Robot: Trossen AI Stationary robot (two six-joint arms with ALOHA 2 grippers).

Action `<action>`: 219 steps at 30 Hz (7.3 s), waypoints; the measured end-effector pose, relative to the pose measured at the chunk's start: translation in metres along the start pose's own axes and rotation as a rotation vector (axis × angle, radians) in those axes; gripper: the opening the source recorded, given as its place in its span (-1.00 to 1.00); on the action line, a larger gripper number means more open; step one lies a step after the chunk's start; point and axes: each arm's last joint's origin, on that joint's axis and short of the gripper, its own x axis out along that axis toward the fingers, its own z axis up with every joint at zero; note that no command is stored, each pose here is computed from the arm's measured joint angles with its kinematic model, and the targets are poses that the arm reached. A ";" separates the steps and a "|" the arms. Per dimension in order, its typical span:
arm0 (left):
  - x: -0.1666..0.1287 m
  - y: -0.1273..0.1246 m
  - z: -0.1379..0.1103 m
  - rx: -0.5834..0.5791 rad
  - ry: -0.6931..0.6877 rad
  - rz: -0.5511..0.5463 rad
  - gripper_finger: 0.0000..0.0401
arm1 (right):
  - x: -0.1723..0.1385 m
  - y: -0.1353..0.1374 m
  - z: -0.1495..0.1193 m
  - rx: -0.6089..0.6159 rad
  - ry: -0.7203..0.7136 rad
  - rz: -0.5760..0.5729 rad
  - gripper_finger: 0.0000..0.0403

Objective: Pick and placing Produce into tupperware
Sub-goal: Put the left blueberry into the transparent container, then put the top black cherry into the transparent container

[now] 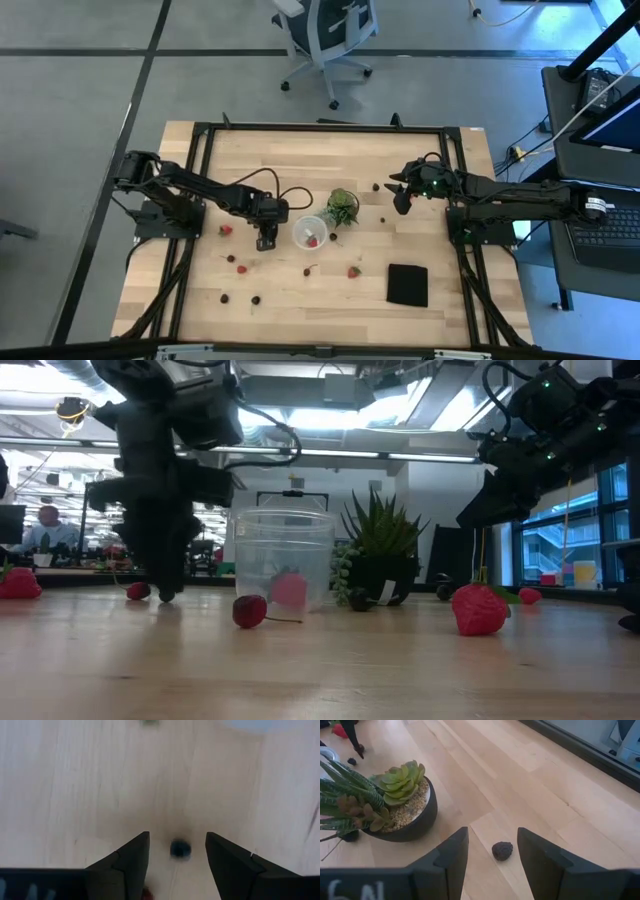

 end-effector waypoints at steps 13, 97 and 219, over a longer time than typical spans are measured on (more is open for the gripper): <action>0.013 -0.002 -0.004 0.035 0.077 0.014 -0.08 | 0.000 0.000 0.000 0.005 0.002 0.000 -0.15; -0.072 -0.036 0.097 0.246 -0.265 -0.036 -0.79 | 0.000 0.000 0.000 0.010 -0.003 0.001 -0.15; -0.095 0.008 -0.016 -0.038 -1.010 -0.200 -0.22 | 0.084 0.208 -0.062 -0.145 0.107 0.167 0.28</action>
